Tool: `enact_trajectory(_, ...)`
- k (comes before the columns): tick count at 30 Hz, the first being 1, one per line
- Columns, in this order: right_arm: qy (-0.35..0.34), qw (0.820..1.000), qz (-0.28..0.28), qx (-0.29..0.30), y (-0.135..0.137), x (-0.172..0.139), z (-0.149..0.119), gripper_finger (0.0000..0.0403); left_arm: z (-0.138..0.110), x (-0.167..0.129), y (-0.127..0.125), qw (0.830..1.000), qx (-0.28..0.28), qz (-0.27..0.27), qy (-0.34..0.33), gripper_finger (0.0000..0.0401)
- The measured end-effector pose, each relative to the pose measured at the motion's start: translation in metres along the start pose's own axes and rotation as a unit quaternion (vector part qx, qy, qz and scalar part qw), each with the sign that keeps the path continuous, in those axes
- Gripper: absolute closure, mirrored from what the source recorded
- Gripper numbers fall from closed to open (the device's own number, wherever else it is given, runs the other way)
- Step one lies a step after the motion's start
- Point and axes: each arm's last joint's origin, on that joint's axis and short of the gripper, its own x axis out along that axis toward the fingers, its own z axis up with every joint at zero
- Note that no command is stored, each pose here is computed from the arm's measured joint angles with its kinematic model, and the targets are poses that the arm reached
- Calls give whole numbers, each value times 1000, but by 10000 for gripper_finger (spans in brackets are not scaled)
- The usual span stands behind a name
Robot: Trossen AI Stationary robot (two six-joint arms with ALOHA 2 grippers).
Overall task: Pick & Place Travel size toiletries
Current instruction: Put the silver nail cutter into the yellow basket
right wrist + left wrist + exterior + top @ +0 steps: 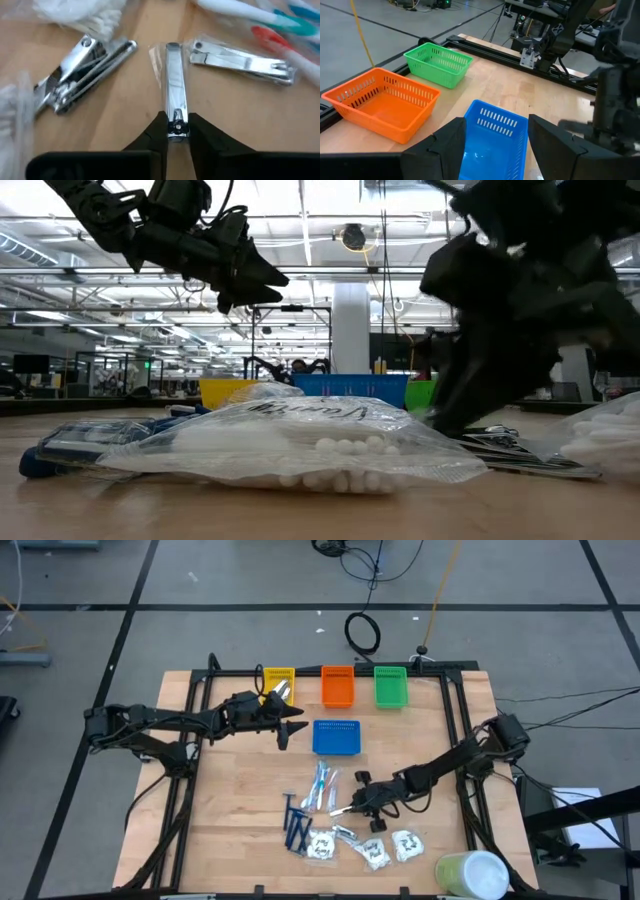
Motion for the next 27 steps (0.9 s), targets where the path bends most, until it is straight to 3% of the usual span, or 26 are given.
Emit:
enact_trajectory(6,-26,999,-46,-8,-5,-49,22,362,0,0,0,1000,0,0,0,189)
enact_trajectory(12,-141,983,-108,-46,-15,-95,31,362,-1,0,-3,1000,1,-6,0,189)
enact_trajectory(18,-320,933,-163,-35,-40,-113,14,362,4,1,-15,999,25,-31,-30,189)
enact_trajectory(22,-364,913,-182,-19,-50,-116,6,362,10,2,-26,994,45,-56,-81,189)
enact_trajectory(27,-469,873,-120,-52,-45,-124,14,362,8,8,-49,978,133,-94,-129,189)
